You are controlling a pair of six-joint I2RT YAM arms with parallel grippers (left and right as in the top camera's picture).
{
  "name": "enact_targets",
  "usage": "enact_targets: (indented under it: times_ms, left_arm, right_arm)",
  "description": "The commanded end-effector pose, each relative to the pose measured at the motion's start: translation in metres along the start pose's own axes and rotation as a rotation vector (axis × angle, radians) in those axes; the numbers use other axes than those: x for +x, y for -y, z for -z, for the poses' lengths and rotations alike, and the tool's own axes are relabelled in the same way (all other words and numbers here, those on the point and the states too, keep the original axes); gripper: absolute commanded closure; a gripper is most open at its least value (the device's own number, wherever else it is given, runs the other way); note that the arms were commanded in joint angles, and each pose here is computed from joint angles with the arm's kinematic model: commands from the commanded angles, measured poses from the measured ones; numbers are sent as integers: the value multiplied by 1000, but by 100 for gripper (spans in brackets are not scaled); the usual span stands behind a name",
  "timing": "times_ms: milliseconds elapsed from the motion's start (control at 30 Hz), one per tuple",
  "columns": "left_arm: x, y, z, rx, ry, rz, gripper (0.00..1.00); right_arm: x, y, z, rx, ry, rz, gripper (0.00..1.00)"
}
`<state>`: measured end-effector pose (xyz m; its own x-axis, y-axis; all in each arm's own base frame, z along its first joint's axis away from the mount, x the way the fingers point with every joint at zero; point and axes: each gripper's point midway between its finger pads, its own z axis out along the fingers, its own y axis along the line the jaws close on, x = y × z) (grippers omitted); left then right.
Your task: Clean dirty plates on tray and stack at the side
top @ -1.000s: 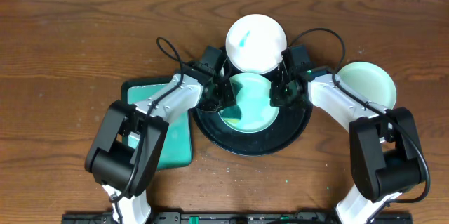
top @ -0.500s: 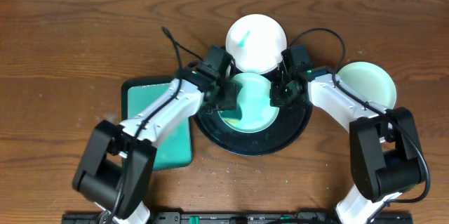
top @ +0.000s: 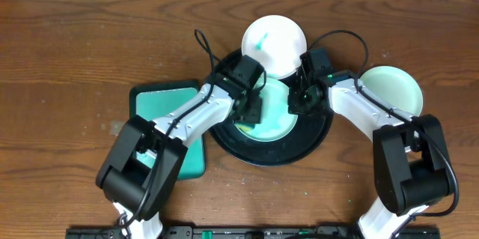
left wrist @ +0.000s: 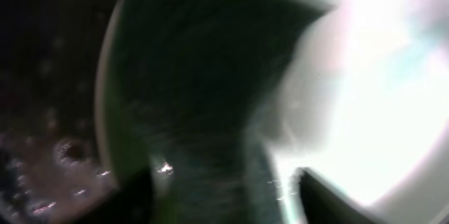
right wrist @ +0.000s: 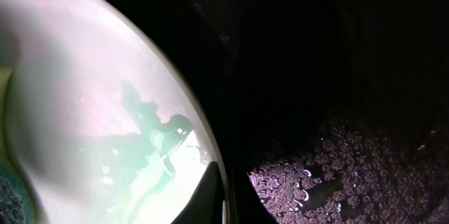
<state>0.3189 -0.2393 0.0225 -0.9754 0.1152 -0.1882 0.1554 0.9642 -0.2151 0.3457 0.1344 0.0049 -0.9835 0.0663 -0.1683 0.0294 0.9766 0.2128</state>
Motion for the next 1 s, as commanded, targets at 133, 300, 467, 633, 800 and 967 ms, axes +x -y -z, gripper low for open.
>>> enact_targets:
  times_ms: [133, 300, 467, 633, 800, 967]
  left_arm:
    - [-24, 16, 42, -30, 9, -26, 32]
    - [-17, 1, 16, -121, -27, -32, 53]
    - [1, -5, -18, -119, -135, -5, 63]
    - [2, 12, -23, -27, -157, 40, 93]
    - [-19, 52, -23, 170, -99, 94, 93]
    - [-24, 60, -35, 196, -85, 135, 93]
  right_arm:
    - [-3, 25, 0, 110, 21, -16, 99]
    - [-3, 25, 0, 110, 21, -16, 99]
    - [-1, 25, 0, 113, 13, -16, 99]
    - [-1, 26, 0, 114, 11, -17, 99]
    - [-1, 26, 0, 114, 11, -17, 99]
    - [-1, 26, 0, 114, 11, -17, 99]
